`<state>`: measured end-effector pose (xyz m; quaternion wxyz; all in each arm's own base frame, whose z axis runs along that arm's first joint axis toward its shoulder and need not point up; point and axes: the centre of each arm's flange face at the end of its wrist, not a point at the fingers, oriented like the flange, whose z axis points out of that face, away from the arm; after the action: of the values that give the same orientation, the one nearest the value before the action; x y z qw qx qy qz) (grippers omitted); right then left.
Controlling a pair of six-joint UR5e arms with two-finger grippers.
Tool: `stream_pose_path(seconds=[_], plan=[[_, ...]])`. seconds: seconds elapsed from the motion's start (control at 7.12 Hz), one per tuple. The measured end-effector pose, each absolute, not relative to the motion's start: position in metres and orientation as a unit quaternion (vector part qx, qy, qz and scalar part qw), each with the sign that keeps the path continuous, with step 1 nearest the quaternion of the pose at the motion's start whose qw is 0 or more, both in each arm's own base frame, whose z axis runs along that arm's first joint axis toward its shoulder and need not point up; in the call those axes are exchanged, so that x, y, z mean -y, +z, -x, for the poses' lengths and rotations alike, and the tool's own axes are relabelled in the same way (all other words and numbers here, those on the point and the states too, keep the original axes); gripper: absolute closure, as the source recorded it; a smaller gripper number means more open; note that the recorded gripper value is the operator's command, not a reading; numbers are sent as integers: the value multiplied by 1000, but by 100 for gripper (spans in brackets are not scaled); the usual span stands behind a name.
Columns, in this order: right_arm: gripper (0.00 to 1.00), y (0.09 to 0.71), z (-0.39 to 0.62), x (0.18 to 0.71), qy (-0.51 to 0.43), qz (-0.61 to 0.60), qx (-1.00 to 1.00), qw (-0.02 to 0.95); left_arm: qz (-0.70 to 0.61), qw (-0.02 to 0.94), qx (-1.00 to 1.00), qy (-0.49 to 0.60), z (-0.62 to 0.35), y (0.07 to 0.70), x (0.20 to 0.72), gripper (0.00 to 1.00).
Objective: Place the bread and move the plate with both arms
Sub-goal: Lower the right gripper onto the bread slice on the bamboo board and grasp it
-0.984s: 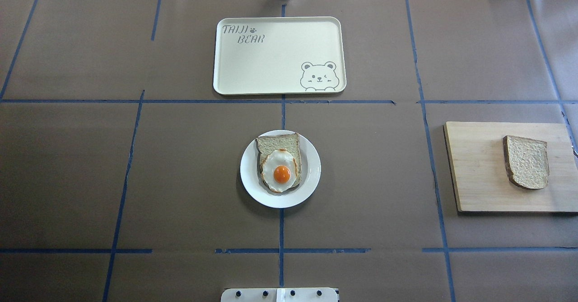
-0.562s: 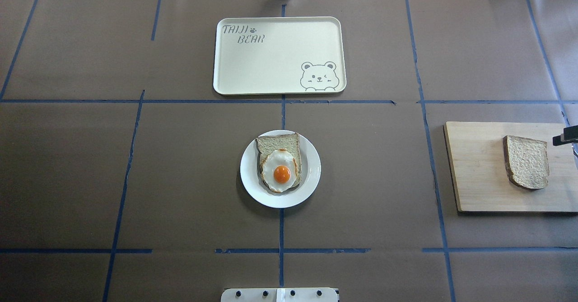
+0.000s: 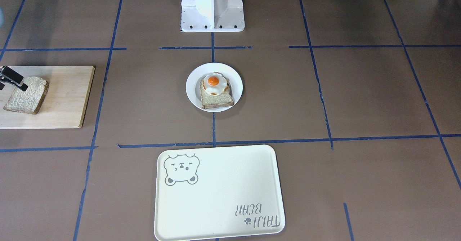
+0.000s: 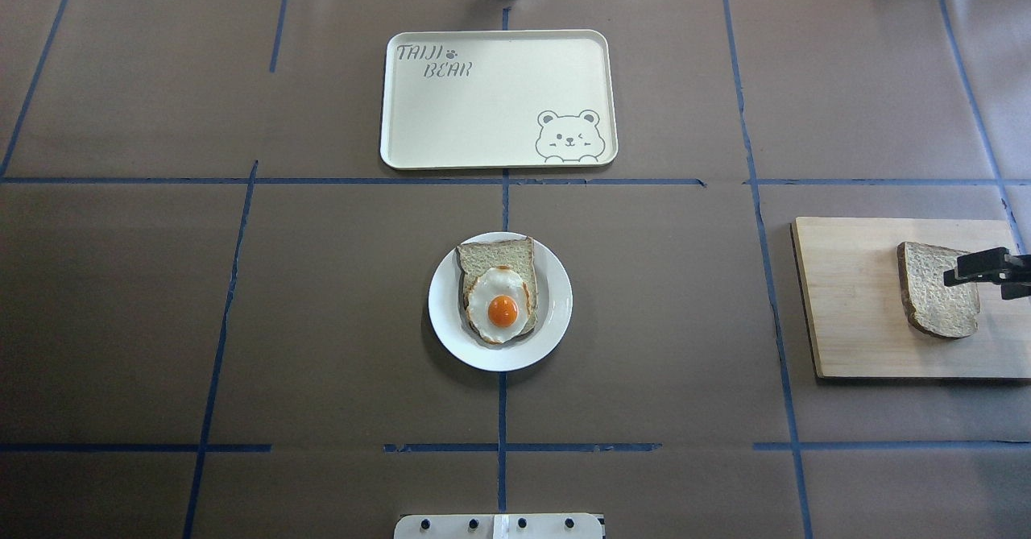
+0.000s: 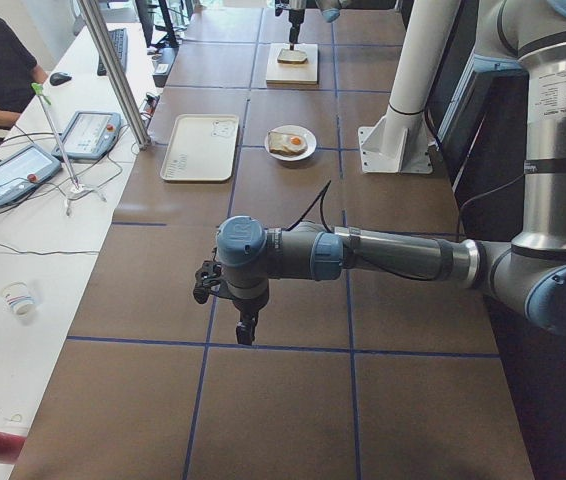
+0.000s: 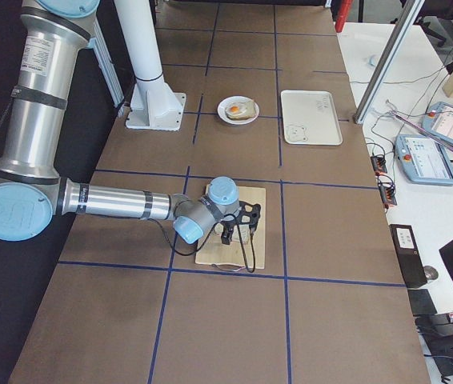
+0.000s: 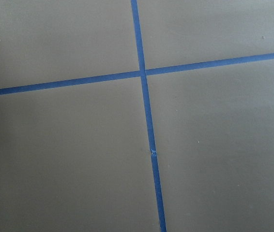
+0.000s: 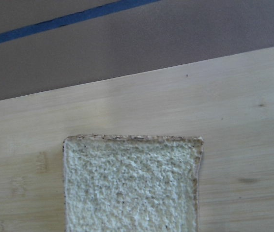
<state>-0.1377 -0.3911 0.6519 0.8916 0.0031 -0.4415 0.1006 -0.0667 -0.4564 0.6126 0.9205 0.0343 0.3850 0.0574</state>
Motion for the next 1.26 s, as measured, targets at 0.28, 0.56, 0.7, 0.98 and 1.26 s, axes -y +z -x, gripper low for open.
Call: stream_pose_path(seconds=[0.28, 0.56, 0.7, 0.98, 1.26], plan=[[8, 666, 140, 390, 102, 5, 433, 896, -37, 920, -386, 58, 67, 610, 457, 0], [20, 673, 142, 390, 102, 7, 426, 899, -41, 920, -385, 60, 67, 606, 457, 0], [24, 674, 144, 389, 101, 7, 425, 899, -42, 920, -385, 60, 67, 605, 457, 0], [32, 674, 145, 390, 101, 5, 423, 901, -43, 920, -385, 60, 67, 604, 458, 0], [50, 675, 147, 390, 101, 2, 419, 902, -43, 920, -386, 60, 67, 602, 459, 0]])
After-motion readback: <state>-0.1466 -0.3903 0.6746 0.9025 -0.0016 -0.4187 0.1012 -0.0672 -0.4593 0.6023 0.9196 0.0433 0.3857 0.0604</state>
